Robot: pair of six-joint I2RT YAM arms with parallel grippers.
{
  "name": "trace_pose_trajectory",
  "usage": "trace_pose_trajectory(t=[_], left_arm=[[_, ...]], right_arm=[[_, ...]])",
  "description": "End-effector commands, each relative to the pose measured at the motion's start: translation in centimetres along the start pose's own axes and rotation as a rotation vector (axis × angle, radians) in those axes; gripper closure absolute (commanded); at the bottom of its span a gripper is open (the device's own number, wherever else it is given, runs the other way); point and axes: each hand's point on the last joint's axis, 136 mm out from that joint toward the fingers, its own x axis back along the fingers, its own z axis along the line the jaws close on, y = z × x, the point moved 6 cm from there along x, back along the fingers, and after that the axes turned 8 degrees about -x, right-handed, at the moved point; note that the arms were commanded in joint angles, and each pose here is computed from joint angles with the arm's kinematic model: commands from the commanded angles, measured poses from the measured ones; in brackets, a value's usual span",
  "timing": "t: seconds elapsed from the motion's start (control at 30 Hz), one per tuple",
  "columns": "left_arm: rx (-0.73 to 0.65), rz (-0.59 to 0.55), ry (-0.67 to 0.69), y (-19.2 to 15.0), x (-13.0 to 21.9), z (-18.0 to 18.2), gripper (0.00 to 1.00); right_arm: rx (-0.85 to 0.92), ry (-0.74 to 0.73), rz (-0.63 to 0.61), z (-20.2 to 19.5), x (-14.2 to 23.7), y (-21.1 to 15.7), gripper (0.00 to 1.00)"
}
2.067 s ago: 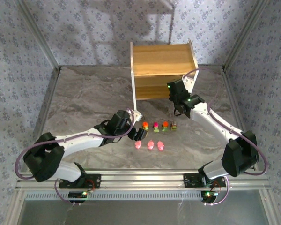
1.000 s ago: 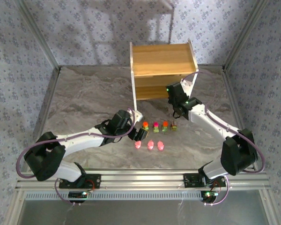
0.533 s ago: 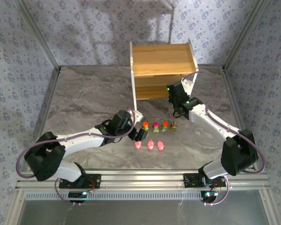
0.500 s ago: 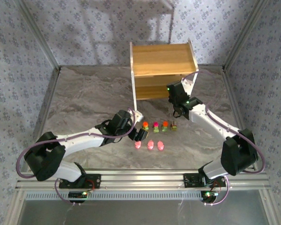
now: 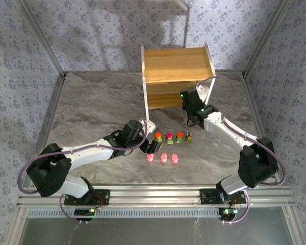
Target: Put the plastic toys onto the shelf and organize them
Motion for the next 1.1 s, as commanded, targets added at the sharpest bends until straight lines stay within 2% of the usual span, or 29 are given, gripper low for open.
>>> trace_pose_trajectory(t=[0.0, 0.47, 1.07], left_arm=[[-0.021, -0.010, -0.004, 1.0, -0.1, -0.3, 0.10], [-0.023, -0.010, -0.004, 1.0, -0.1, -0.3, 0.10], [-0.025, -0.014, 0.001, 1.1, 0.1, -0.3, 0.10]], right_arm=[[-0.029, -0.015, -0.050, 0.4, 0.0, 1.3, 0.74], [-0.022, -0.059, -0.049, 0.2, -1.0, 1.0, 0.73], [0.001, -0.066, -0.033, 0.2, -1.1, 0.7, 0.64]])
